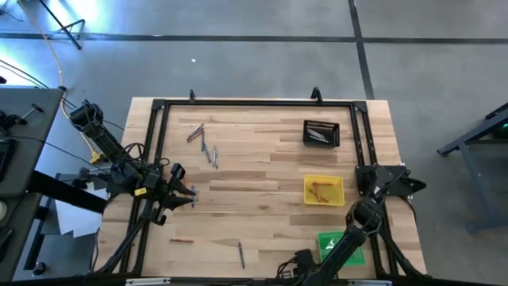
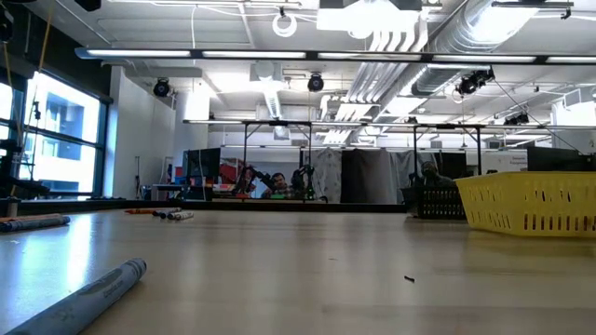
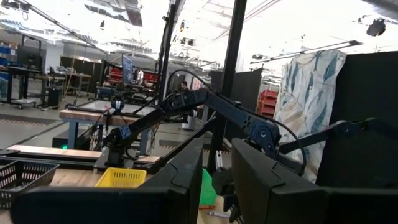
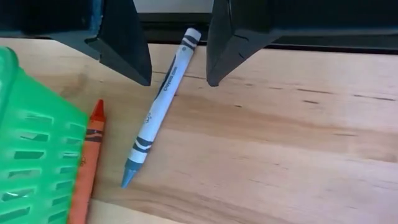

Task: Sort crayons
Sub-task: Put the gray crayon into the black basket, then put the blue crayon into the green basket

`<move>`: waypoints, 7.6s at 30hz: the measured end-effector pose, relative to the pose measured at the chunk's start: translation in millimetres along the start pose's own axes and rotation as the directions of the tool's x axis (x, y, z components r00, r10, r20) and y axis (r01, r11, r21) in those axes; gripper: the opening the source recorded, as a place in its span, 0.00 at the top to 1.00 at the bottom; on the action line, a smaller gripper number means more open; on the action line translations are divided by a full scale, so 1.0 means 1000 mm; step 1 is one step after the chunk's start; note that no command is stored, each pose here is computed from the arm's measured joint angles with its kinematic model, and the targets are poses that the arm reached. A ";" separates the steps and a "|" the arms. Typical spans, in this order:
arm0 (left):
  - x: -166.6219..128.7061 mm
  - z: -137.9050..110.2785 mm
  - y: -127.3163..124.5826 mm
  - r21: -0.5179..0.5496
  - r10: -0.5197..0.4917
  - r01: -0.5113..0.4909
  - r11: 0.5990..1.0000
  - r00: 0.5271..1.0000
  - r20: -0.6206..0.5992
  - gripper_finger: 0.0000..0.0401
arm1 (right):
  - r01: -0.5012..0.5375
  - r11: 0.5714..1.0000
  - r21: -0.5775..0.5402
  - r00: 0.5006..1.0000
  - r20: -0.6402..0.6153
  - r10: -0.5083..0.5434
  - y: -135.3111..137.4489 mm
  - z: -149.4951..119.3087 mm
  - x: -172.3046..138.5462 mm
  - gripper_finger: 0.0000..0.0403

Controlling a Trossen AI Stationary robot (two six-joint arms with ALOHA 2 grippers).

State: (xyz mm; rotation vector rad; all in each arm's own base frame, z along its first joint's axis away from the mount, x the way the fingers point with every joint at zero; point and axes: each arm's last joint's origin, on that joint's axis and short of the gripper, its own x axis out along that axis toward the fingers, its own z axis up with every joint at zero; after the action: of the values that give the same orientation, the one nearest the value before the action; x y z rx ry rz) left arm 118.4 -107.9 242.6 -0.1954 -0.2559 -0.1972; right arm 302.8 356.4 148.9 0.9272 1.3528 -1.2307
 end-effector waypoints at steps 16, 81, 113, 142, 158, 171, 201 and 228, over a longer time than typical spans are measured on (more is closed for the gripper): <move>0.000 0.000 0.000 -0.001 0.000 0.000 1.000 1.000 0.000 0.82 | -0.026 1.000 -0.002 0.999 -0.021 0.026 0.005 -0.004 0.005 0.63; 0.000 0.000 0.000 -0.001 0.000 0.000 1.000 1.000 0.001 0.82 | -0.172 0.835 -0.524 0.893 0.274 0.356 0.014 0.116 -0.121 0.99; 0.002 -0.002 0.008 0.043 0.147 -0.146 0.988 0.989 -0.010 0.82 | -0.070 0.995 0.077 0.814 0.580 0.012 -0.178 0.355 -0.005 0.99; 0.007 -0.001 0.018 0.105 0.221 -0.220 0.970 0.975 0.006 0.82 | -0.227 0.947 0.226 0.679 0.734 -0.013 -0.186 0.409 0.053 0.94; 0.007 -0.001 0.018 0.107 0.221 -0.220 0.970 0.975 0.005 0.82 | -0.233 0.961 0.151 0.744 0.664 0.076 -0.182 0.413 0.048 0.71; 0.007 -0.002 0.018 0.135 0.221 -0.219 0.966 0.975 0.001 0.82 | -0.485 0.817 -0.311 0.713 0.401 0.575 -0.128 0.370 -0.029 0.78; 0.007 0.000 0.018 0.111 0.220 -0.220 0.969 0.975 0.009 0.82 | -0.654 0.525 -0.544 0.641 -0.030 0.767 0.081 0.137 -0.068 0.79; 0.004 -0.002 0.012 0.024 0.180 -0.179 0.984 0.984 -0.014 0.82 | -0.567 0.627 -0.534 0.782 -0.111 0.613 0.123 0.105 -0.027 0.79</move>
State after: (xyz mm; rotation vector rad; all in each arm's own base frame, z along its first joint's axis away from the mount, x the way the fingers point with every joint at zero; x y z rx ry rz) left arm 125.3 -97.7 239.4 -0.1929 -0.2228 -0.0170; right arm 445.7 277.9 160.5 0.7944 1.0957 -0.3242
